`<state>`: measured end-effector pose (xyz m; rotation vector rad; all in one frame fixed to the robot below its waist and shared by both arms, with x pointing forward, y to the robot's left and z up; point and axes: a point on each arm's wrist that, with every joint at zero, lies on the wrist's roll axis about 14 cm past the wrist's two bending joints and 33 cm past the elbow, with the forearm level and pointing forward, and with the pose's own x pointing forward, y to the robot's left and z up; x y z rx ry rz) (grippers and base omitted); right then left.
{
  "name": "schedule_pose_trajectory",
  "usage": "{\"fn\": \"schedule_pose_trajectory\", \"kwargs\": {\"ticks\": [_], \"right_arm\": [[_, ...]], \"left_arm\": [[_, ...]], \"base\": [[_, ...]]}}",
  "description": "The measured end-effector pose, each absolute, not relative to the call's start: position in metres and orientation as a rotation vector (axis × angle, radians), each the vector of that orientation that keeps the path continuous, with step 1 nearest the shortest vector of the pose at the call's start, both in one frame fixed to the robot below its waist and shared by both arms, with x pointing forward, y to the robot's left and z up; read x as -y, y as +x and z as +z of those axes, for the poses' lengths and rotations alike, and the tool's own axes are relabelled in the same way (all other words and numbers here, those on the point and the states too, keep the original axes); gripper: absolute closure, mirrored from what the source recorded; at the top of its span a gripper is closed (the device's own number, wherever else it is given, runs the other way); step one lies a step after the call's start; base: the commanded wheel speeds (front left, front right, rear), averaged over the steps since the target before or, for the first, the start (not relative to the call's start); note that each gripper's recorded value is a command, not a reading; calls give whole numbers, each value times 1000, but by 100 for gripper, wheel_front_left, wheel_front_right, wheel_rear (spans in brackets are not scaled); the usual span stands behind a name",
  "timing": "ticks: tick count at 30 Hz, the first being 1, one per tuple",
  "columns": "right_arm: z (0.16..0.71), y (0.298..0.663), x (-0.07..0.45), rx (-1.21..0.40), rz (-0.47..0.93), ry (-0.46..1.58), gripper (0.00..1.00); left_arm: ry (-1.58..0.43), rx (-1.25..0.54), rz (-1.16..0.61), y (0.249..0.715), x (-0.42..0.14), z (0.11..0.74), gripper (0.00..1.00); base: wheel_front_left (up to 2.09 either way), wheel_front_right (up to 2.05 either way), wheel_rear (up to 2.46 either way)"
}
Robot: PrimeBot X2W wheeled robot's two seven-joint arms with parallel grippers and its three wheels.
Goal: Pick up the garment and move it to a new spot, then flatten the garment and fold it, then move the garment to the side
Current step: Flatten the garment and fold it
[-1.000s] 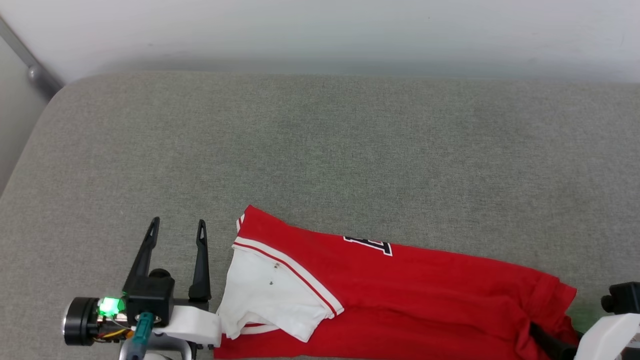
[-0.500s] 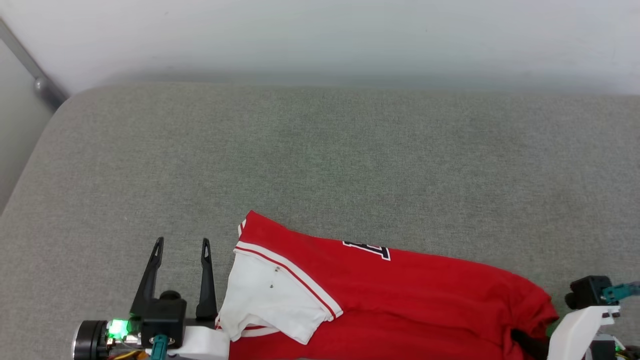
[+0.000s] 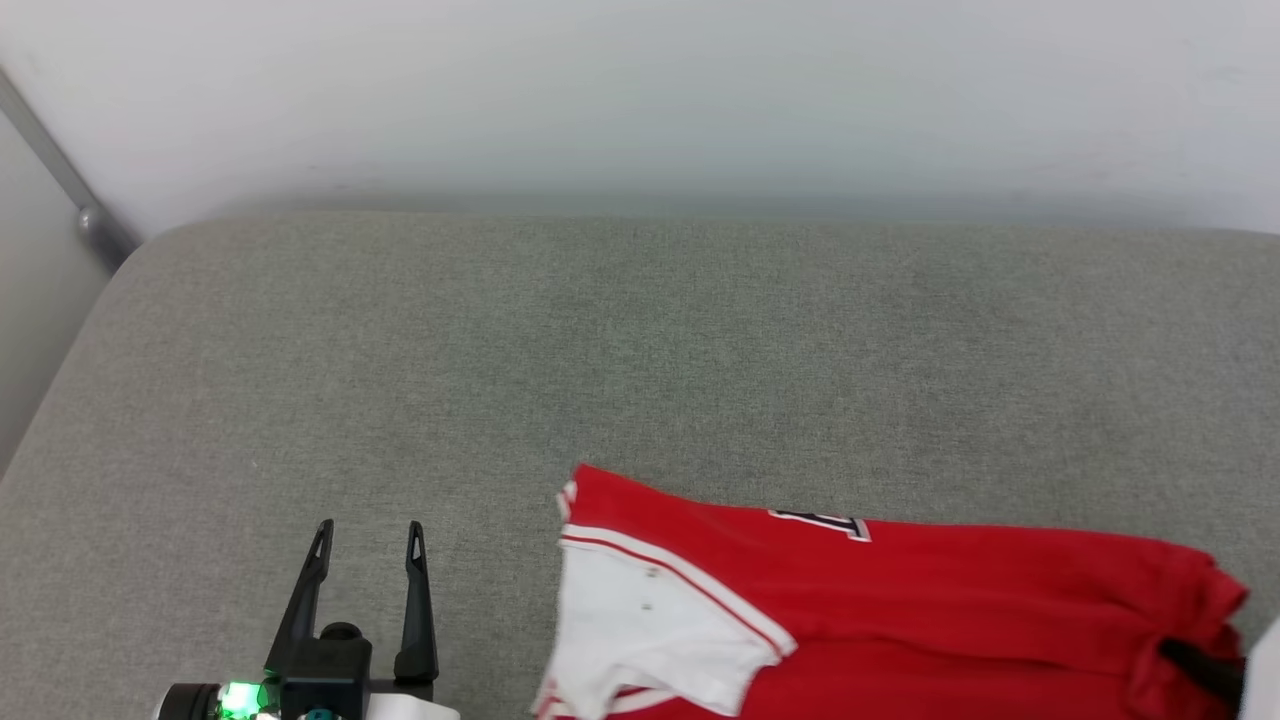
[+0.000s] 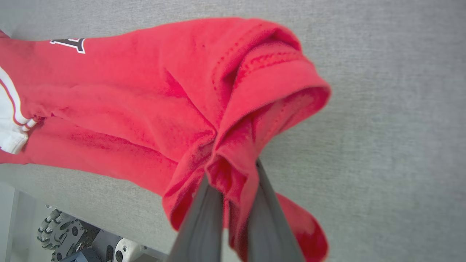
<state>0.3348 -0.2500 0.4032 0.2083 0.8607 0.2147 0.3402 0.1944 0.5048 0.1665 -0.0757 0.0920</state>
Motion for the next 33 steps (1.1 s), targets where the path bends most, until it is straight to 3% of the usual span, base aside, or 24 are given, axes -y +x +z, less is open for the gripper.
{"fn": "schedule_pose_trajectory", "kwargs": {"ticks": [7, 12, 18, 27, 33], "right_arm": [[411, 329, 313, -898, 70, 139, 100], [418, 332, 309, -902, 100, 87, 100], [434, 336, 250, -854, 299, 34, 100], [464, 336, 121, -766, 667, 46, 100], [461, 346, 59, -765, 814, 26, 100]], "left_arm": [[155, 80, 72, 338, -190, 506, 0], [153, 87, 62, 338, -188, 508, 0], [146, 89, 57, 337, -187, 508, 0], [133, 82, 57, 341, -186, 506, 0], [128, 77, 50, 349, -184, 505, 0]], "base": [[0, 0, 0], [0, 0, 0], [0, 0, 0], [0, 0, 0], [0, 0, 0]]}}
